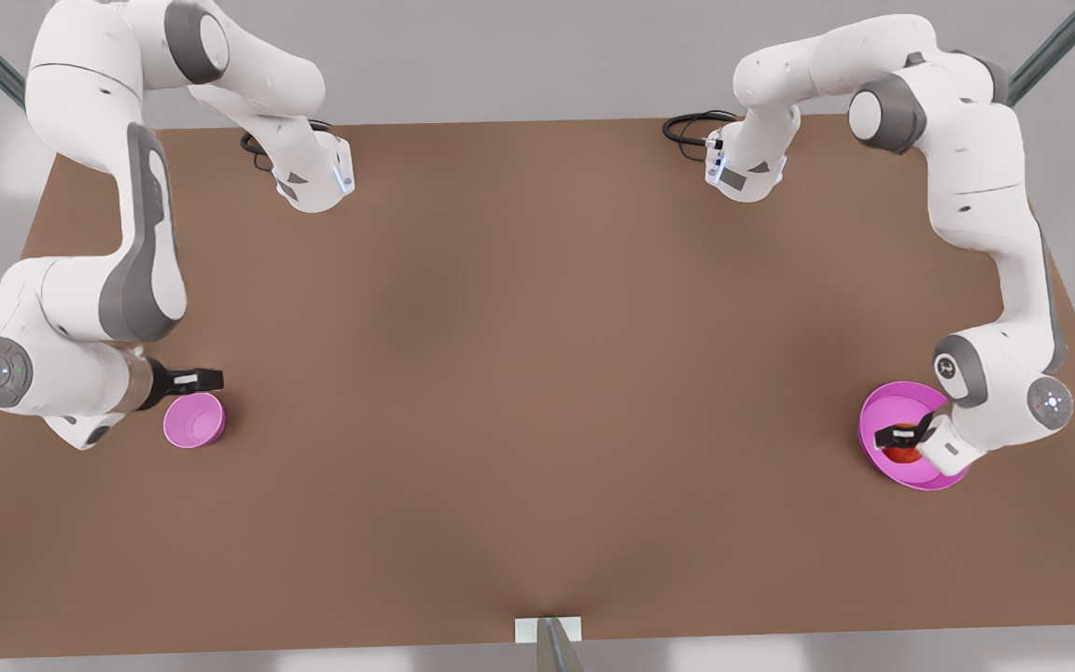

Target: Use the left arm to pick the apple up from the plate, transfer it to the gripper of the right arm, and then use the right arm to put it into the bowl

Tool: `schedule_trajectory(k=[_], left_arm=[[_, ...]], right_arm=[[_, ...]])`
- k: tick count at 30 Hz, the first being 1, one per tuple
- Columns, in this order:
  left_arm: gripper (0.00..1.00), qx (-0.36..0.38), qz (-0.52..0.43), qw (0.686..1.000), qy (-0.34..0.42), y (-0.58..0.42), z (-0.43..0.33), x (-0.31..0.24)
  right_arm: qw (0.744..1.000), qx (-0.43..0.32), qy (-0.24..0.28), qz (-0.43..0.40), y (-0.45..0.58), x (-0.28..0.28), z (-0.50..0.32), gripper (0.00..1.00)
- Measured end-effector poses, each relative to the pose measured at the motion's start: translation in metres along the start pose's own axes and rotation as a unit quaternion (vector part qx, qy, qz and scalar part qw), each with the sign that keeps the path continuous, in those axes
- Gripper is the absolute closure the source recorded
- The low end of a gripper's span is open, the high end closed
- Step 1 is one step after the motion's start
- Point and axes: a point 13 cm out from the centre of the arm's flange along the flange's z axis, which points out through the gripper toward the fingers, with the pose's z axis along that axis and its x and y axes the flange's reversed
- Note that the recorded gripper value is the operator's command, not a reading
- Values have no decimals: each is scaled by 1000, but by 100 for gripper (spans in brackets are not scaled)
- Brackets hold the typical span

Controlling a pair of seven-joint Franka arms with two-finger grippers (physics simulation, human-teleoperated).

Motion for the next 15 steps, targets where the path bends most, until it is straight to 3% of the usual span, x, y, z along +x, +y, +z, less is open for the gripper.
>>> schedule_trajectory(k=[3, 6, 10, 12, 15], left_arm=[[27, 77, 19, 997, -23, -88, -41, -34], [27, 233, 70, 970, 2, -268, -57, -37], [27, 437, 139, 887, 42, -581, -66, -19], [27, 481, 118, 867, 42, -662, -64, -8], [27, 518, 63, 852, 33, -706, -73, -12]], right_arm=[[996, -78, 33, -31, 29, -24, 56, 0], [975, -200, 55, -80, 102, -60, 124, 0], [936, -317, 6, -152, 218, -102, 139, 0], [924, -344, -22, -167, 244, -115, 135, 0], [907, -372, -58, -188, 280, -127, 130, 0]])
